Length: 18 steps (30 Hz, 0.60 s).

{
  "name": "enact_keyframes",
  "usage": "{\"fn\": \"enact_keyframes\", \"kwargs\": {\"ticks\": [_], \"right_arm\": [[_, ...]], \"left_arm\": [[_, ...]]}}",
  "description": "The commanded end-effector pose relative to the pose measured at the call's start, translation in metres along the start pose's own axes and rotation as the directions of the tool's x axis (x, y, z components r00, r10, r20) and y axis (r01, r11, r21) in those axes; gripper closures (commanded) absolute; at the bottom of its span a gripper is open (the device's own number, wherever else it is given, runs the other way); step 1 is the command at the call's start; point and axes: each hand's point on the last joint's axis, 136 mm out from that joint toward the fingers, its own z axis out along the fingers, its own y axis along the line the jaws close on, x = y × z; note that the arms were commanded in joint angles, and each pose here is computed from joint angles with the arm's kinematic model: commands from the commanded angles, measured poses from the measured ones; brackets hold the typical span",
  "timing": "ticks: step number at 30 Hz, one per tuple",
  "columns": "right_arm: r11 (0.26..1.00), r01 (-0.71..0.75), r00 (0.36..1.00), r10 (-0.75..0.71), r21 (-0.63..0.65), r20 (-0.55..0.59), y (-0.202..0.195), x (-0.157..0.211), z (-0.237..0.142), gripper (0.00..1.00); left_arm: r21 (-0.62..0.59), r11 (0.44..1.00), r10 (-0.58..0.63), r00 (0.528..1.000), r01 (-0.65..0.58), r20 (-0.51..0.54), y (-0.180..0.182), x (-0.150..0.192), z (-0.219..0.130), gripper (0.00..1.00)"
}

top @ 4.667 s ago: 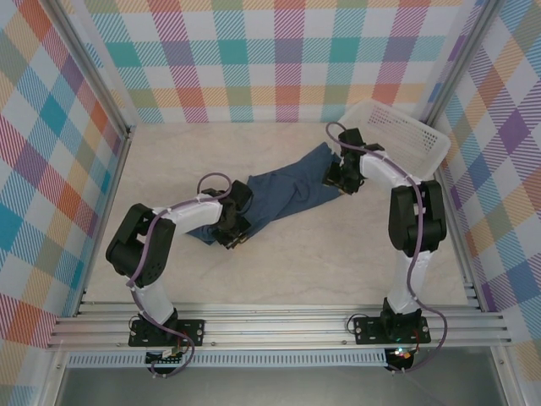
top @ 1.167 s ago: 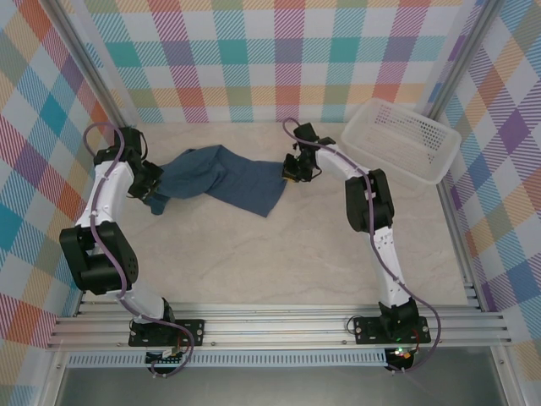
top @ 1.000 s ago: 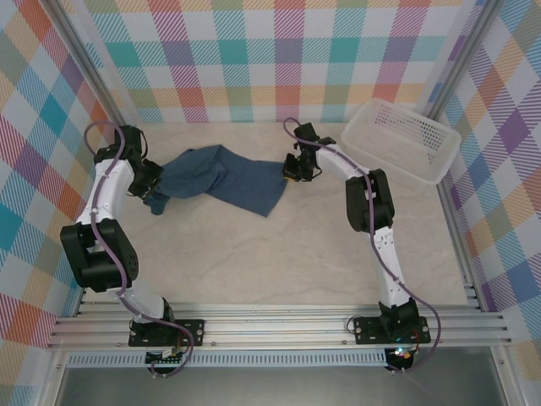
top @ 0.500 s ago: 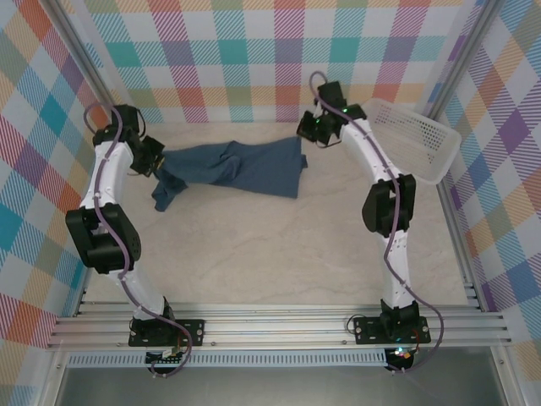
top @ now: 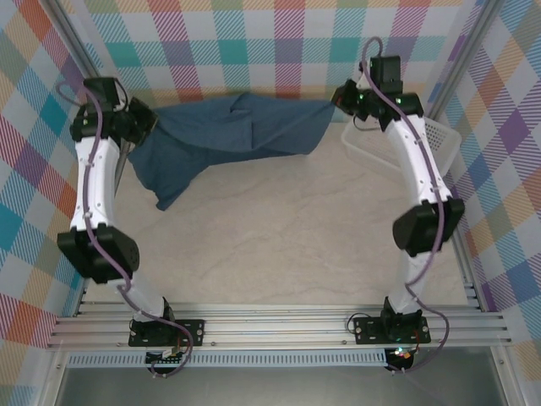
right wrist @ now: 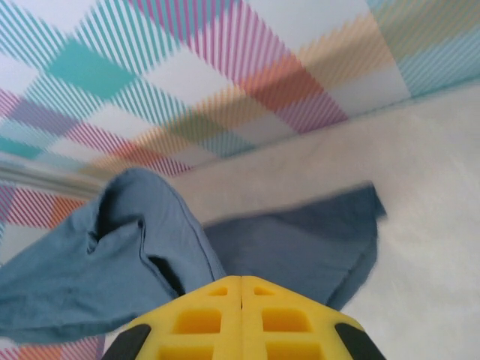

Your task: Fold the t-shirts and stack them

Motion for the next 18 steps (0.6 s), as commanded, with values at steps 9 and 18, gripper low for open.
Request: {"fn": "enact_keyframes", "kwargs": {"ticks": [9,18], "right_arm": [[0.937,0.013,0.955,0.093,0.350,-0.282,-0.145,0.200,-0.008,1.00],[0.831,0.112,0.963,0.045,0.545,-0.266,-0.194,0.160,0.030,1.00]], "left_arm": [[-0.428,0.902,-0.051,0.967,-0.062,-0.248,0.182,0.112,0.041,0.95],[-0.518,0.846,-0.026,0.960,-0.128,-0.279,0.170,0.078,0.117,0.96]]}}
